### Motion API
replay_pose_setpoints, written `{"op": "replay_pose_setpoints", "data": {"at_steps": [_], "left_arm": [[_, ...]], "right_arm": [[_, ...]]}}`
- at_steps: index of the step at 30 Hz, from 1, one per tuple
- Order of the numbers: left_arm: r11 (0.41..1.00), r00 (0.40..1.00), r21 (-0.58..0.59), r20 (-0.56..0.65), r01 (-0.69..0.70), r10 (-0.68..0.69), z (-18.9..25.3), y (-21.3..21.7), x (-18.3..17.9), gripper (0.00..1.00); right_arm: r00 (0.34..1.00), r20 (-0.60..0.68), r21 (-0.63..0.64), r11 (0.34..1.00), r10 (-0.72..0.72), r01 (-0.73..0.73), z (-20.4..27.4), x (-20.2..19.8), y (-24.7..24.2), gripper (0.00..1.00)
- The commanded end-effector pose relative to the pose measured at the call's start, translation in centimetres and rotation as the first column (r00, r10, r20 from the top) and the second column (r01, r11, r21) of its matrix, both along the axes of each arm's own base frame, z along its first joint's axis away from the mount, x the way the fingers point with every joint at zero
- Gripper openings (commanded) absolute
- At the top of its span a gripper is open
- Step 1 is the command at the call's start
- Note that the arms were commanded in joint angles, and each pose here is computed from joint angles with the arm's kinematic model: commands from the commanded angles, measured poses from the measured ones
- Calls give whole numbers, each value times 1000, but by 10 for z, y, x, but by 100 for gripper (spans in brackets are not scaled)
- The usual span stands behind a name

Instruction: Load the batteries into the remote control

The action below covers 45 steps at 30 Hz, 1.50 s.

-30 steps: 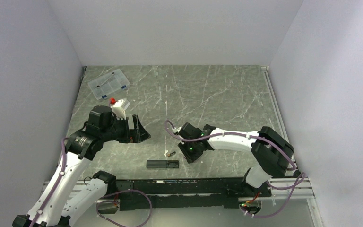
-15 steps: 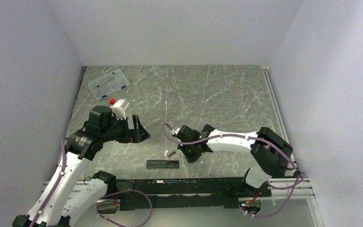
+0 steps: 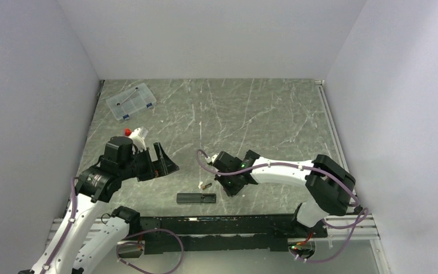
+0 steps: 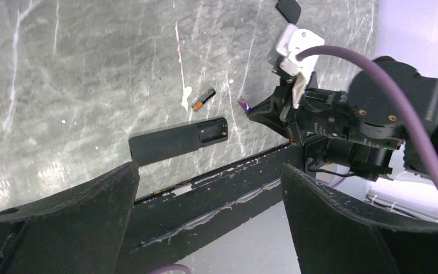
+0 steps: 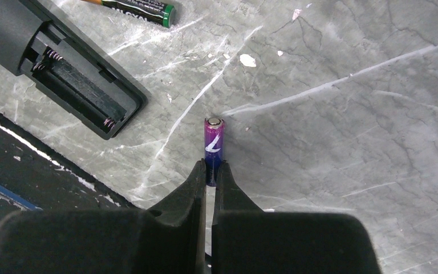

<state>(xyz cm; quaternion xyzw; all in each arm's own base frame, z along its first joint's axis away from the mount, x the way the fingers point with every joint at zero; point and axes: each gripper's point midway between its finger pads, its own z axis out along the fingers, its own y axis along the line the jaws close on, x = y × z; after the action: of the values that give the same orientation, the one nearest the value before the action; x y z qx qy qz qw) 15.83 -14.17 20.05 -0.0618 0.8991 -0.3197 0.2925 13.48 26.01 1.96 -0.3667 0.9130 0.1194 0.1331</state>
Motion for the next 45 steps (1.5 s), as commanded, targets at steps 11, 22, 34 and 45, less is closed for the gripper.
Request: {"op": "replay_pose_setpoints", "data": {"at_steps": [11, 22, 34, 45], "left_arm": [[991, 956, -12, -264, -133, 125, -61, -1, -10, 99], [990, 916, -15, -381, -140, 124, -91, -11, -8, 99], [987, 894, -44, -432, -157, 122, -120, -17, -9, 99], [987, 884, -58, -454, -152, 109, -133, -19, -15, 94]], "right_arm": [[984, 122, 161, 976, 127, -146, 56, 2, 15, 0], [884, 295, 191, 884, 362, -426, 96, 5, 29, 0], [771, 267, 50, 791, 578, -610, 79, -5, 40, 0], [732, 213, -13, 751, 647, -660, 57, -9, 52, 0]]}}
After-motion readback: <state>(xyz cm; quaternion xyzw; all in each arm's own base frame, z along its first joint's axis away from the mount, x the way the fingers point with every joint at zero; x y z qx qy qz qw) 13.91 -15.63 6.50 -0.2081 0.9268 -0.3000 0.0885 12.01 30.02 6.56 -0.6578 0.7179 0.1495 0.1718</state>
